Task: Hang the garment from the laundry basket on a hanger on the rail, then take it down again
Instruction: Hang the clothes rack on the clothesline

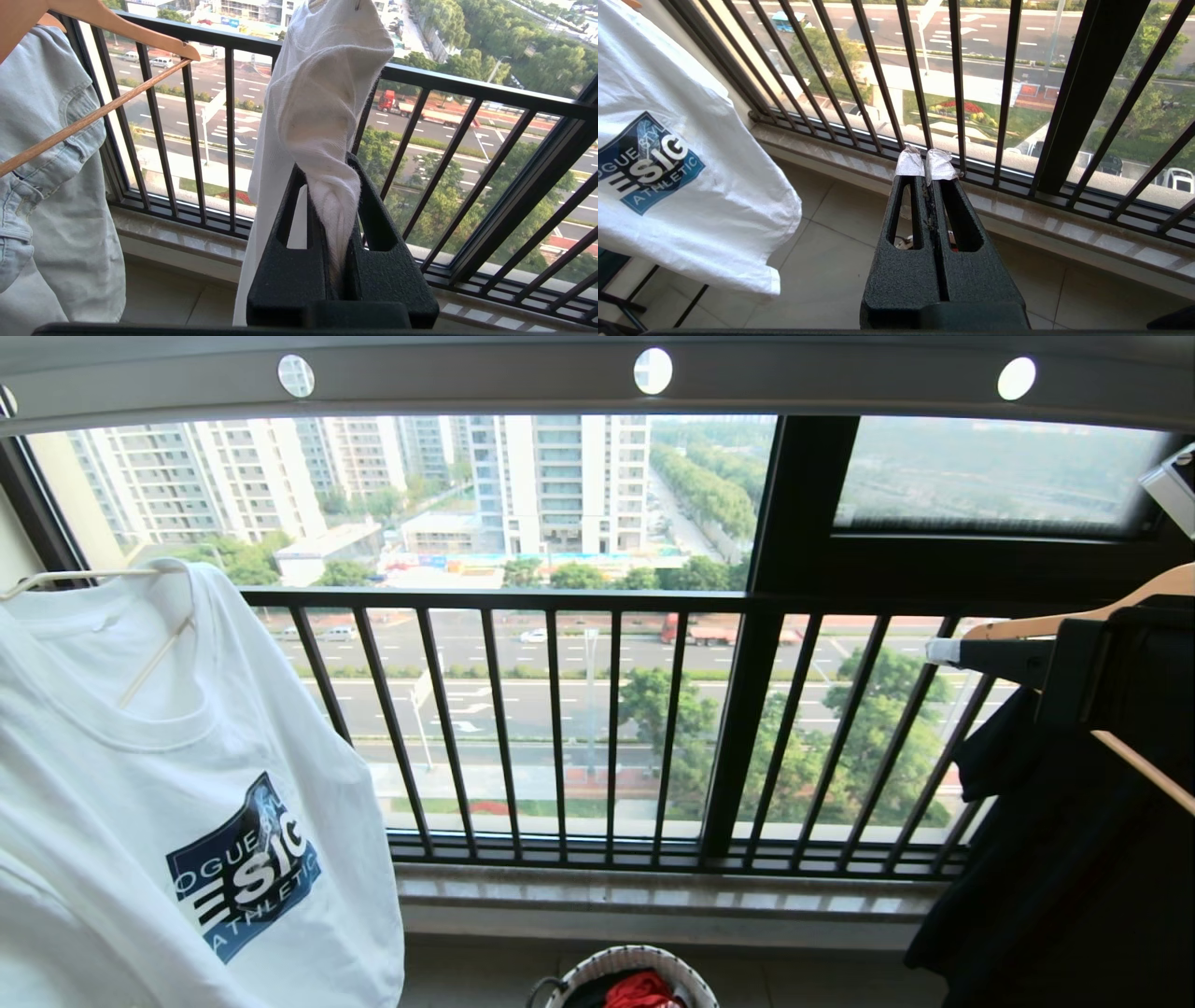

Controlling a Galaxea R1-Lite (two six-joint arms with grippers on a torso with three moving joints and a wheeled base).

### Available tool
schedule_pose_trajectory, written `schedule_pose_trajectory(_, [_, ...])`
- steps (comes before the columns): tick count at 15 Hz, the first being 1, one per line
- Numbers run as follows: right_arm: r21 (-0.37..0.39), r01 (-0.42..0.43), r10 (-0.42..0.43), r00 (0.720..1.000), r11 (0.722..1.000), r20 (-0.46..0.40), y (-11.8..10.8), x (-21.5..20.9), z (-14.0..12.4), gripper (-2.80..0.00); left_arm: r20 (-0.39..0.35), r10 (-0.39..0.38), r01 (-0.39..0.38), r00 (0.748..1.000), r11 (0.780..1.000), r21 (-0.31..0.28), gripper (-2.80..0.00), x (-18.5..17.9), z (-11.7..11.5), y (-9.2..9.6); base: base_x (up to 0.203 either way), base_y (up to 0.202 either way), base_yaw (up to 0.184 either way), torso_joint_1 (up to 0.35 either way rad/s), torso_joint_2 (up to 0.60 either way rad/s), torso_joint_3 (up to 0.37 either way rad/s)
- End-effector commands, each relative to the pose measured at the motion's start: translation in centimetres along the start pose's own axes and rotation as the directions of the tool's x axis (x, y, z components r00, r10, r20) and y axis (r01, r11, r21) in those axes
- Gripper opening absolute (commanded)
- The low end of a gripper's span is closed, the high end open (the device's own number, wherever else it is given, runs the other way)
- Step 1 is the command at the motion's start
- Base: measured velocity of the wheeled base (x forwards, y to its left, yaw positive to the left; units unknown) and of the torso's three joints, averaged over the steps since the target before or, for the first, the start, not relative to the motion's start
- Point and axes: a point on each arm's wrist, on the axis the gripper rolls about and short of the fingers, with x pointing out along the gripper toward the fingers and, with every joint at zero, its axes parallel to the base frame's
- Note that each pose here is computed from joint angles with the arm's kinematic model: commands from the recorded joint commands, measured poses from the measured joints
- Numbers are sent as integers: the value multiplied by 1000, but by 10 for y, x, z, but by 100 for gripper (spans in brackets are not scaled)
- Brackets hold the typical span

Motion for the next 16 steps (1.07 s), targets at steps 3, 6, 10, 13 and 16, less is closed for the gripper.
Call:
schedule_pose_trajectory(3, [-1, -1, 1, 1000, 1000, 0, 0, 1, 0, -280, -23, -2, 3, 1000, 1000, 6, -280, 9, 1, -3, 0, 0, 0, 0, 0, 0])
schedule_pose_trajectory(6, [1, 5, -5, 1000, 1000, -4, -2, 5, -1, -280, -3, 9, -9, 1000, 1000, 0, -280, 9, 6, -3, 0, 0, 0, 0, 0, 0])
schedule_pose_trajectory(10, [-20, 4, -4, 1000, 1000, -11, -2, 6, -2, -280, 37, 95, -94, 995, 995, -19, -280, -7, 2, 4, 0, 0, 0, 0, 0, 0])
schedule_pose_trajectory(13, [-21, 4, -5, 1000, 1000, -12, -2, 6, -2, -280, 24, 111, -111, 994, 994, -10, -280, -2, 1, 4, 0, 0, 0, 0, 0, 0])
schedule_pose_trajectory(16, [-21, 5, -5, 1000, 1000, -16, -2, 8, -3, -280, -8, 149, -149, 989, 989, 0, -280, 10, -2, 4, 0, 0, 0, 0, 0, 0])
